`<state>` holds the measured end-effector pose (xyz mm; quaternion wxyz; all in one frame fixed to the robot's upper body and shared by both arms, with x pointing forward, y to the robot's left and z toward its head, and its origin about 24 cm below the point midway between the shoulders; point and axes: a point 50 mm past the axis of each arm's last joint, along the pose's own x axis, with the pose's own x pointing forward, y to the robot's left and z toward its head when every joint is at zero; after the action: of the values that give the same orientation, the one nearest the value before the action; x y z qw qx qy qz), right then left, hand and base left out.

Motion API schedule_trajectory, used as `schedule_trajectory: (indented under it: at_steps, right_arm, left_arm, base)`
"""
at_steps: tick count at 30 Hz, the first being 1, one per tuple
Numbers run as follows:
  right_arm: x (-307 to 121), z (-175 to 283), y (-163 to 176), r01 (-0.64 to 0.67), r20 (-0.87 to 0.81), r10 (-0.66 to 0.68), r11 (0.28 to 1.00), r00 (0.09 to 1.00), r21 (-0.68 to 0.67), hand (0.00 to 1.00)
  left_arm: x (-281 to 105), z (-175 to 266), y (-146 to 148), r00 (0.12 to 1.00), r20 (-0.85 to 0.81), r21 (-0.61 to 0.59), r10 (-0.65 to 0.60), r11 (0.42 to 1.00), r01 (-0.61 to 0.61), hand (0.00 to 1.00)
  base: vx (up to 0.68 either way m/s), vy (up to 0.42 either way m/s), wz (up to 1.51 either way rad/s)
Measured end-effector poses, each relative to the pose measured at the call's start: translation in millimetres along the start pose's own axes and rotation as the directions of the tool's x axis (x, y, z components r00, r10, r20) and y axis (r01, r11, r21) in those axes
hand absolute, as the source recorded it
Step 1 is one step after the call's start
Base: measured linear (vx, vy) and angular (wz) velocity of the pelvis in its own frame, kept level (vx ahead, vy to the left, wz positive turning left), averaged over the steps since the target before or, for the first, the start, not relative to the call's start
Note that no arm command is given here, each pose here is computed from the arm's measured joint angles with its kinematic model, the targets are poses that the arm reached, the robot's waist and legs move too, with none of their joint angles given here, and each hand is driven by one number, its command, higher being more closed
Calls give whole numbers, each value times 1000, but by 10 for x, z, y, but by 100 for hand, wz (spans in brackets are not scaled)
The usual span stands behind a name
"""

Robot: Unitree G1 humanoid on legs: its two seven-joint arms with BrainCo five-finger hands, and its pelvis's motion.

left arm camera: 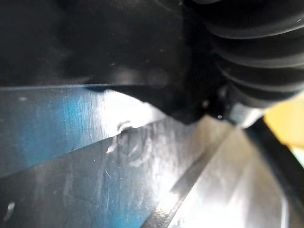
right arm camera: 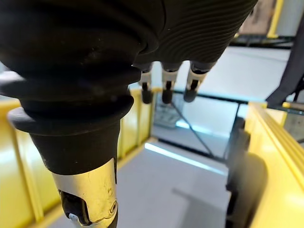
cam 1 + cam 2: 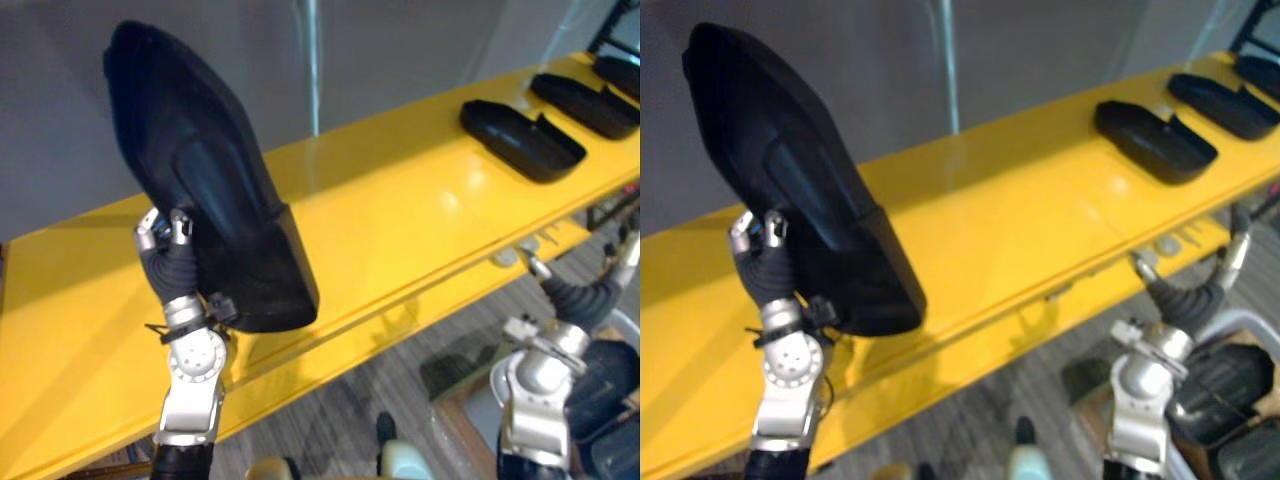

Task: Walk over and take plastic housings, then place them on the shelf

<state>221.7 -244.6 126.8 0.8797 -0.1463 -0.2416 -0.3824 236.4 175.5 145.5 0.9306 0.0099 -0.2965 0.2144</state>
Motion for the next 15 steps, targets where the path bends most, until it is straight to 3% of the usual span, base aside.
schedule_trajectory:
  at_steps: [5,7,11,15]
  right_arm:
    - [63,39,260,-79,14,79,996,997,36,0]
    - [53,41,371,-148,31,147,989,989,16,0]
    - [-53,-59,300,-193,-8,193,981,981,-25,0]
    - [-93,-151,137,-169,-45,166,983,985,-72,0]
  left_arm:
    - [-33,38,109,1000,1,-12,28,1000,-28,100]
    - [-188,-62,137,993,-91,-25,81,996,-83,100]
    - [-318,-102,79,983,-161,-74,86,992,-99,100]
    - [-246,36,74,992,-94,-100,81,991,-91,100]
  base:
    - [-23,-337,-1]
    - [20,-466,-39]
    - [51,-318,-8]
    - [15,-5,3]
